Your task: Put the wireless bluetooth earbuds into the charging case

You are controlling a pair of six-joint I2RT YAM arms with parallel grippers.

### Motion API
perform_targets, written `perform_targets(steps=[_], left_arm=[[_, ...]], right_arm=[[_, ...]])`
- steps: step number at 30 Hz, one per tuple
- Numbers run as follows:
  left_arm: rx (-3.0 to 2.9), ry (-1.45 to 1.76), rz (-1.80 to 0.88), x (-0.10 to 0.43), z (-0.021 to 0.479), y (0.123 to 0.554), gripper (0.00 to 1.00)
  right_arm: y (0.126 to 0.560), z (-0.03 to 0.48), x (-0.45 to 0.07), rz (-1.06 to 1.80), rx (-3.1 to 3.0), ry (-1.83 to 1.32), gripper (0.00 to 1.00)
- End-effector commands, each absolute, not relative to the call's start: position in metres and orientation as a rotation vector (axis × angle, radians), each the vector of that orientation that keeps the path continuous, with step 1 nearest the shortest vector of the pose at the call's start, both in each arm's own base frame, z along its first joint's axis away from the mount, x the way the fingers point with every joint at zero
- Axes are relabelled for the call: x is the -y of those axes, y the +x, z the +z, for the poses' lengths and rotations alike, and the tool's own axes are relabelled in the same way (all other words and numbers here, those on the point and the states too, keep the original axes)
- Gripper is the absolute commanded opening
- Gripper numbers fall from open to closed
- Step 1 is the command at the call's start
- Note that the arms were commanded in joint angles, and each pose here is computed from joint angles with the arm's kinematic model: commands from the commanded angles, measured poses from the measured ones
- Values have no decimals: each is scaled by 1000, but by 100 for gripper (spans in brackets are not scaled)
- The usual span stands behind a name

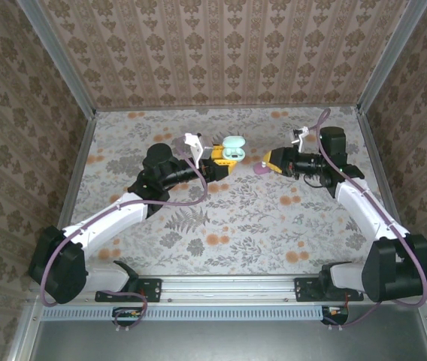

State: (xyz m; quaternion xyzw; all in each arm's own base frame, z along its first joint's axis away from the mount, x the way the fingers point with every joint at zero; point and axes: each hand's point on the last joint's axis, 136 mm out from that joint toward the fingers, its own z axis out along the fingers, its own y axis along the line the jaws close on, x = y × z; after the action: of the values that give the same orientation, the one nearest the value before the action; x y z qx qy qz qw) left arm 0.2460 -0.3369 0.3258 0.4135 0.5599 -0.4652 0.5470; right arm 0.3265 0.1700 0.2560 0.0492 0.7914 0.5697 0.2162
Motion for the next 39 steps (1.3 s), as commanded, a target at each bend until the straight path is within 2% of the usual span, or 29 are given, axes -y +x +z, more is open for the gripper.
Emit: perform_targets(steps=[1,25,39], left_arm=[[-1276,983,-1095,336,336,241,34],[-1307,995,-1094,343,323,250,34],[-1281,1014,-1031,344,316,248,33]], right_arm=[[316,276,-177,1690,-2129,69,24],[292,359,-181,1623,-1972,-52,24],[282,381,-204,1582,-1937,-138,24]])
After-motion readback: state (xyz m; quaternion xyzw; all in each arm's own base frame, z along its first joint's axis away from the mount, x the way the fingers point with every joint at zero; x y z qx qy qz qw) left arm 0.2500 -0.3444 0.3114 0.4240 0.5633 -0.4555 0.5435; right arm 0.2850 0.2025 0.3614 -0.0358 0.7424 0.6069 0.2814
